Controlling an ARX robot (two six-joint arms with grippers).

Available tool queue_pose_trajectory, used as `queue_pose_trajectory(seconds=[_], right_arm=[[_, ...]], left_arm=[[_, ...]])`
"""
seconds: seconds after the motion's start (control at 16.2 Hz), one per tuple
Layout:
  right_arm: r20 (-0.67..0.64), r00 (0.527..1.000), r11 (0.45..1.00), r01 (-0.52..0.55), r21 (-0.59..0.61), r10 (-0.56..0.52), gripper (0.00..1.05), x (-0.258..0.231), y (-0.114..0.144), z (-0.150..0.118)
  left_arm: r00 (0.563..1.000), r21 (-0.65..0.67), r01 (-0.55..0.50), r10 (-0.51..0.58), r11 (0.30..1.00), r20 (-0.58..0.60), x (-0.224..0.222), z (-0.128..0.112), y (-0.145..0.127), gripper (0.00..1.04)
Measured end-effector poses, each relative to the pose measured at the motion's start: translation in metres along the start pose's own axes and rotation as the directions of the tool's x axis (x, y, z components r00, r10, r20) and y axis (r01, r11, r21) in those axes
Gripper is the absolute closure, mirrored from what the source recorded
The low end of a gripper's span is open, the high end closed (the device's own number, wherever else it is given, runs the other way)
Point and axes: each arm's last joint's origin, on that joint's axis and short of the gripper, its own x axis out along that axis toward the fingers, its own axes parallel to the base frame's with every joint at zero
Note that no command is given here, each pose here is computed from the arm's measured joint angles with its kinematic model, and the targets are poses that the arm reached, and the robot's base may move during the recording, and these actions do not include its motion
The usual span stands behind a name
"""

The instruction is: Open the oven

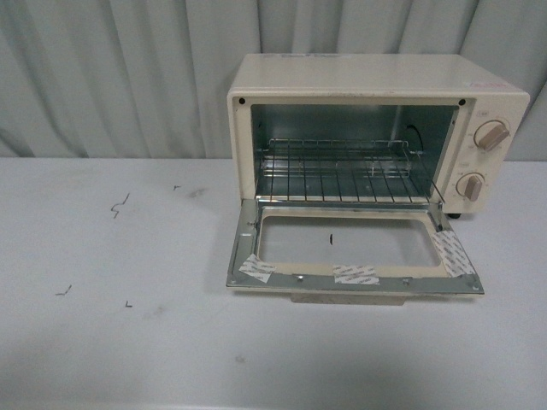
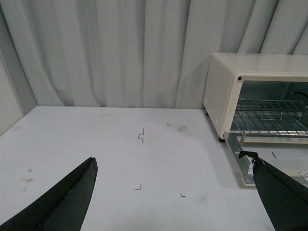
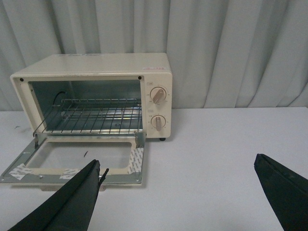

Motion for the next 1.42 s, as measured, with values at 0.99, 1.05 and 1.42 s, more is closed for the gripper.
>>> queue_pose_trajectory(seconds=[0.99, 1.05, 1.42], right_arm=[[0.0, 1.0, 1.0, 0.0, 0.0, 0.0, 0.06, 0.0, 0.0, 0.0], [-0.001, 1.0, 1.0, 0.0, 0.0, 0.0, 0.06, 0.0, 0.0, -0.0001], [-0.001, 1.0, 1.0, 0.0, 0.0, 0.0, 0.06, 0.0, 0.0, -0.0001]], left_arm=[[1.0, 0.0, 0.0, 0.0, 1.0, -0.001, 0.0, -0.0001, 0.0, 0.07], [1.0, 0.0, 0.0, 0.0, 1.0, -0.001, 0.0, -0.0001, 0.0, 0.07], [1.0, 0.0, 0.0, 0.0, 1.0, -0.001, 0.0, -0.0001, 0.0, 0.07]])
